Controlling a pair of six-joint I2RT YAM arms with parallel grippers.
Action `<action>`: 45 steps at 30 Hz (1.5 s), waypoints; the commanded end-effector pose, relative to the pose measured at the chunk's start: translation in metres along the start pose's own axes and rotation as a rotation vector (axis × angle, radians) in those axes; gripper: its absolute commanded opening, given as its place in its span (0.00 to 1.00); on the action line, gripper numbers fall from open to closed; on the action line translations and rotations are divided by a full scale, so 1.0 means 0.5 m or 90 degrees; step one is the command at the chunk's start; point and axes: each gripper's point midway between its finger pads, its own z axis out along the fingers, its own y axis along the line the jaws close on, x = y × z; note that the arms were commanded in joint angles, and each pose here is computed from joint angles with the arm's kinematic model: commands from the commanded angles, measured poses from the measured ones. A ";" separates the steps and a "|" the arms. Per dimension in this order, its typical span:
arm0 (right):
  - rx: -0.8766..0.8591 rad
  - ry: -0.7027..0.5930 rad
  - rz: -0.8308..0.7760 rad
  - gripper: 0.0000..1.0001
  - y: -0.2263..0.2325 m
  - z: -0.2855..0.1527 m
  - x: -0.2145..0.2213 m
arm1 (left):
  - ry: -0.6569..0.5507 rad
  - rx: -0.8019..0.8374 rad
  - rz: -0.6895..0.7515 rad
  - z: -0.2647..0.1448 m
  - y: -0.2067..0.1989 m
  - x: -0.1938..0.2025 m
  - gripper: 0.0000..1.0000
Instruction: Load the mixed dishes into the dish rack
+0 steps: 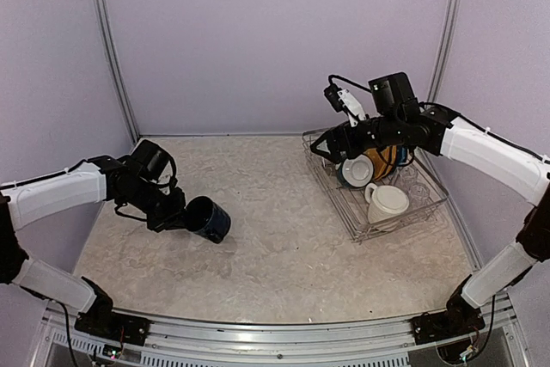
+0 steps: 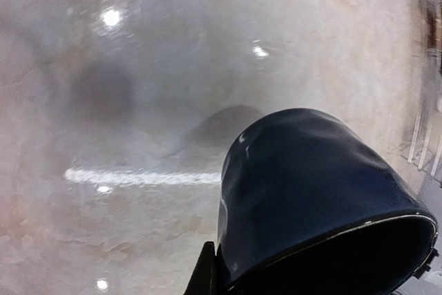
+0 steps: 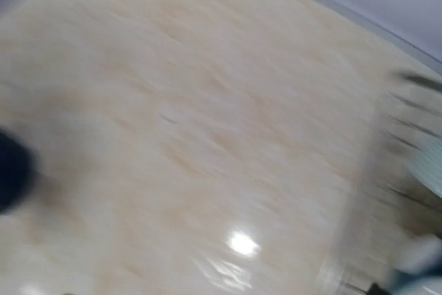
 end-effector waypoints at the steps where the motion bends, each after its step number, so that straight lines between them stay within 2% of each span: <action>1: -0.184 -0.099 0.051 0.91 0.127 -0.003 -0.043 | -0.090 0.376 0.129 -0.135 -0.259 -0.062 0.00; 7: -0.351 -0.139 0.098 0.93 0.236 0.011 -0.040 | -0.077 0.613 0.217 -0.226 -0.384 -0.053 0.00; 13: -0.459 -0.167 0.135 0.94 0.283 0.004 -0.037 | -0.046 0.745 0.254 -0.259 -0.434 -0.035 0.00; 17: -0.510 -0.184 0.164 0.95 0.298 -0.007 -0.043 | -0.018 0.771 0.282 -0.247 -0.456 -0.016 0.00; 30: -0.556 -0.181 0.157 0.97 0.313 -0.007 -0.034 | 0.061 0.824 0.330 -0.227 -0.492 0.038 0.00; 45: -0.607 -0.162 0.152 0.96 0.331 -0.007 -0.012 | 0.081 0.846 0.329 -0.219 -0.500 0.043 0.00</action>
